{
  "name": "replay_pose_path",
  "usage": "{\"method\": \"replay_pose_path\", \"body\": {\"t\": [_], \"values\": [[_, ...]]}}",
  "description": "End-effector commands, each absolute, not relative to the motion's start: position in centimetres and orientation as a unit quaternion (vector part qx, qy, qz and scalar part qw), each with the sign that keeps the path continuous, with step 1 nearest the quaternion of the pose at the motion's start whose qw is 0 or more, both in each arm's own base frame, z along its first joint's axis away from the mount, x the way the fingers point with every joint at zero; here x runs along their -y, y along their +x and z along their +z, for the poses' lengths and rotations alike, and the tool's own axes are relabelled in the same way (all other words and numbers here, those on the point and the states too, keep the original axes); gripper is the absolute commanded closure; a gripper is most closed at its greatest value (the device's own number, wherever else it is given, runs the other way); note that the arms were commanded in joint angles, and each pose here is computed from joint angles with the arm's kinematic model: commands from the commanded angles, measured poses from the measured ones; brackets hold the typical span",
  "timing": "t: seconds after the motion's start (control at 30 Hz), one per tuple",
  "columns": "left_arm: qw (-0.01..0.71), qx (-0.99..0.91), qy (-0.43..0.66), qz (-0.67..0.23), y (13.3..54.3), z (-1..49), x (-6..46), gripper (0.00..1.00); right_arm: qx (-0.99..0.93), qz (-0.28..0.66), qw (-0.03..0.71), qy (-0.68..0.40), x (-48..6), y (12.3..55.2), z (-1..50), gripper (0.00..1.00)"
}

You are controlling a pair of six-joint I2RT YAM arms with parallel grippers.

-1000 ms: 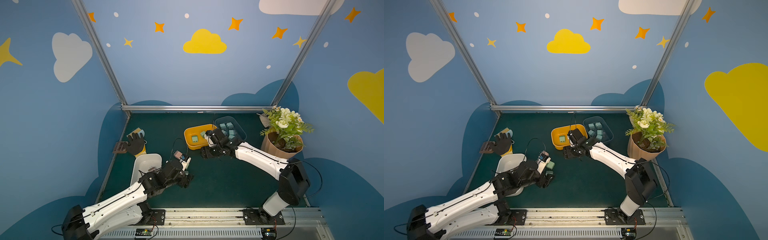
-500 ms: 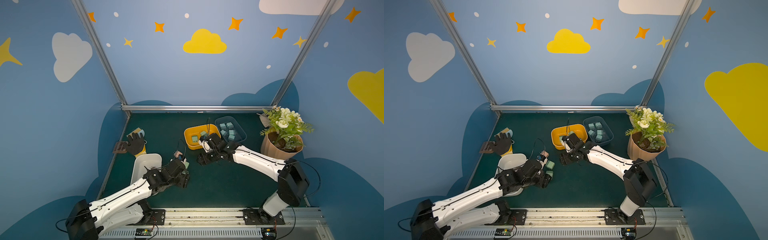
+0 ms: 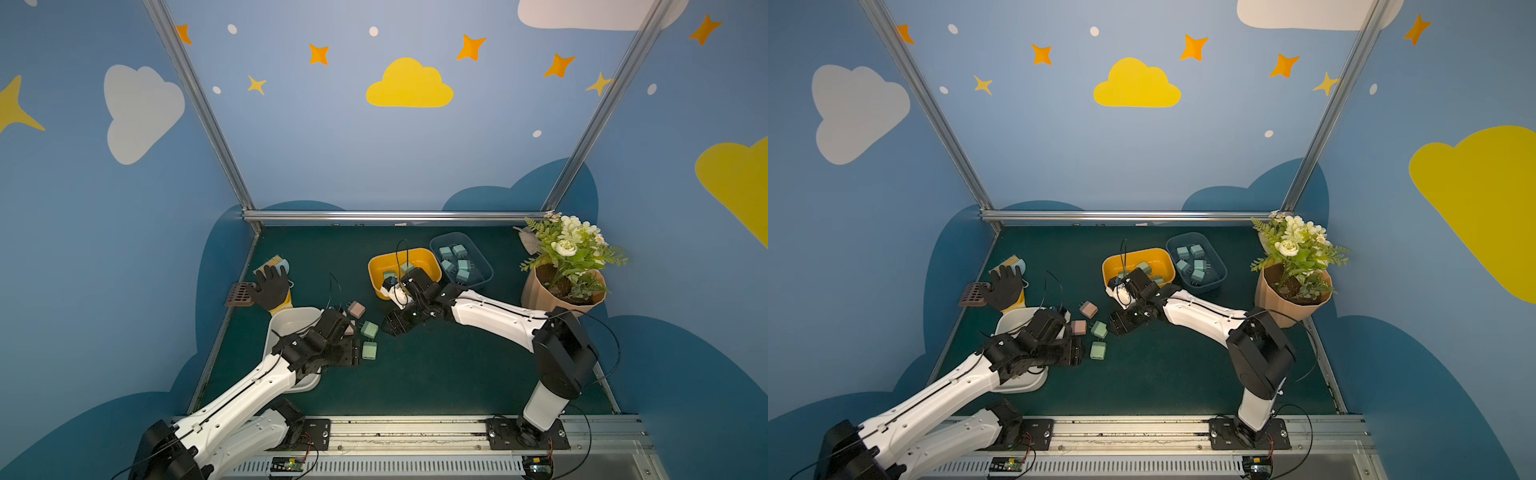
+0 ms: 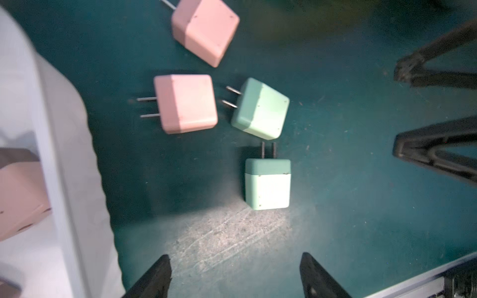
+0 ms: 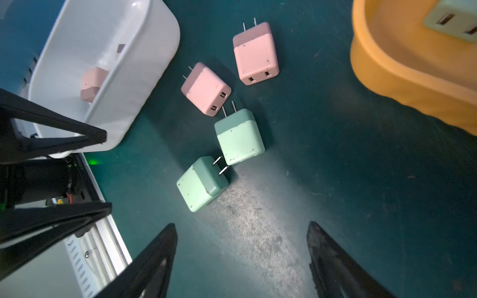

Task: Place the plugs by color into the storage box
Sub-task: Pick up the plug from the center of the board.

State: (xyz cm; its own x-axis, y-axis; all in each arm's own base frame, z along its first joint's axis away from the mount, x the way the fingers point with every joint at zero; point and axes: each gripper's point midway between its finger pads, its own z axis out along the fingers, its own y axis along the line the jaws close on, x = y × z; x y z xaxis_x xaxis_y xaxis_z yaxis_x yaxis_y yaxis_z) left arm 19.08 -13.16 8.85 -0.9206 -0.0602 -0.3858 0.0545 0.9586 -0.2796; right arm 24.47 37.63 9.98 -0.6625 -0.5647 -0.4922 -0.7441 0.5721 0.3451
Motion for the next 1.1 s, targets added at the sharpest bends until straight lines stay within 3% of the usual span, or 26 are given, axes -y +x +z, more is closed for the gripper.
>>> {"method": "replay_pose_path", "body": {"t": [0.0,0.53,0.73,1.07], "values": [[0.191,-0.969,-0.005,-0.159,18.9,8.5,13.0,0.21,-0.854,0.266,0.191,-0.405,-39.3,25.4,10.5,0.2],[0.247,-0.954,0.071,-0.158,21.9,10.3,13.2,0.19,-0.85,0.26,0.185,-0.419,-44.0,27.2,5.8,0.2],[0.248,-0.954,0.072,-0.153,21.7,10.5,13.0,0.19,-0.864,0.228,0.151,-0.424,-44.4,27.7,3.0,0.29],[0.265,-0.949,0.071,-0.154,21.4,11.1,12.9,0.18,-0.857,0.183,0.178,-0.448,-43.1,28.4,3.5,0.48]]}}
